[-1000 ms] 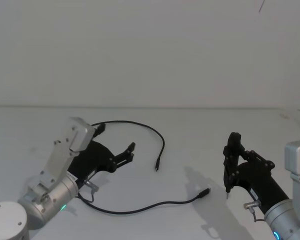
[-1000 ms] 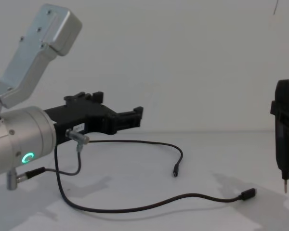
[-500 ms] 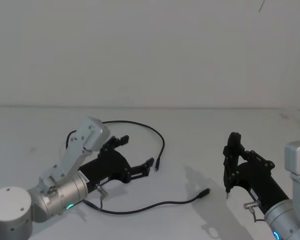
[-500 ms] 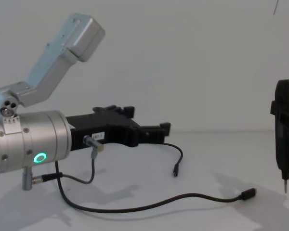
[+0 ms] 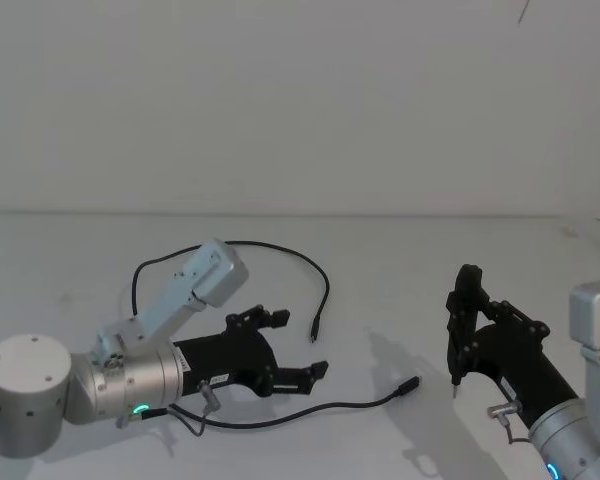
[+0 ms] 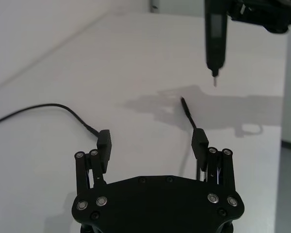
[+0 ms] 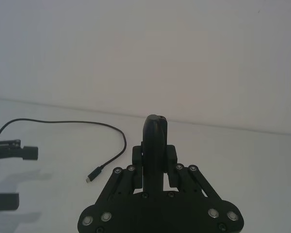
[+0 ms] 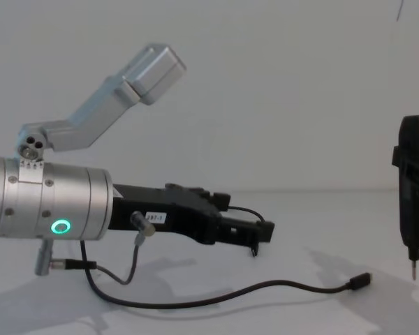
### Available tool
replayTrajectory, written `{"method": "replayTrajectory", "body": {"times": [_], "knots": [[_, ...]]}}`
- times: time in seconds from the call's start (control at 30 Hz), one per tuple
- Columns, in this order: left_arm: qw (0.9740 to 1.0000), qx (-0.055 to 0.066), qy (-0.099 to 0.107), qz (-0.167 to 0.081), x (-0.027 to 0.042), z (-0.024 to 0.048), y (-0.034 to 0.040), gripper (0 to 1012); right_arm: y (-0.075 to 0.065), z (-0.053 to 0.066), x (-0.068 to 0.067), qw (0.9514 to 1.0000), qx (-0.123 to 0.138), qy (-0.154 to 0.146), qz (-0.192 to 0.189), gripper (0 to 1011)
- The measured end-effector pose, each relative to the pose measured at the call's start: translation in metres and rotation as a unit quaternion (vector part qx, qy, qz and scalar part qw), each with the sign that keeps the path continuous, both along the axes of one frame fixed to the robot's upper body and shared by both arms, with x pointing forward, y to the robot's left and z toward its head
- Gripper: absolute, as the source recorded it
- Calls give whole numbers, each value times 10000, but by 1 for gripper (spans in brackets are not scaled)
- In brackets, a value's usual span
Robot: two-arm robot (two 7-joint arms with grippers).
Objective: Pick up the data cable with the one hand.
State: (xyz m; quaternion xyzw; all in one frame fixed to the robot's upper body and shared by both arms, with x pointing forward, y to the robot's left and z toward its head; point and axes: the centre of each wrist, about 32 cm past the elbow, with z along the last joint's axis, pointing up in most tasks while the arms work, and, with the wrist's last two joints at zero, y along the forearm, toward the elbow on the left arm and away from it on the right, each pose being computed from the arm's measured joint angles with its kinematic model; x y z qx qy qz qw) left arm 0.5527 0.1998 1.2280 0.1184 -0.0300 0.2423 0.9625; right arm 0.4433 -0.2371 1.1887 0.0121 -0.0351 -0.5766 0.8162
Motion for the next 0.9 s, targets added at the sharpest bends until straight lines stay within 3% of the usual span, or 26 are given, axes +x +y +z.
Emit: {"method": "replayTrajectory", "body": {"times": [0.27,0.47,0.77,0.9], "knots": [[9984,250,311,-406,120,43,27,1001,0,0,0,10000,0,0,0,279],[9965,359,455,-605,206,55,37,1001,0,0,0,10000,0,0,0,279],[9937,466,592,-827,300,54,7,1001,0,0,0,10000,0,0,0,279],[9919,570,653,-931,340,37,-31,1001,0,0,0,10000,0,0,0,279]]}}
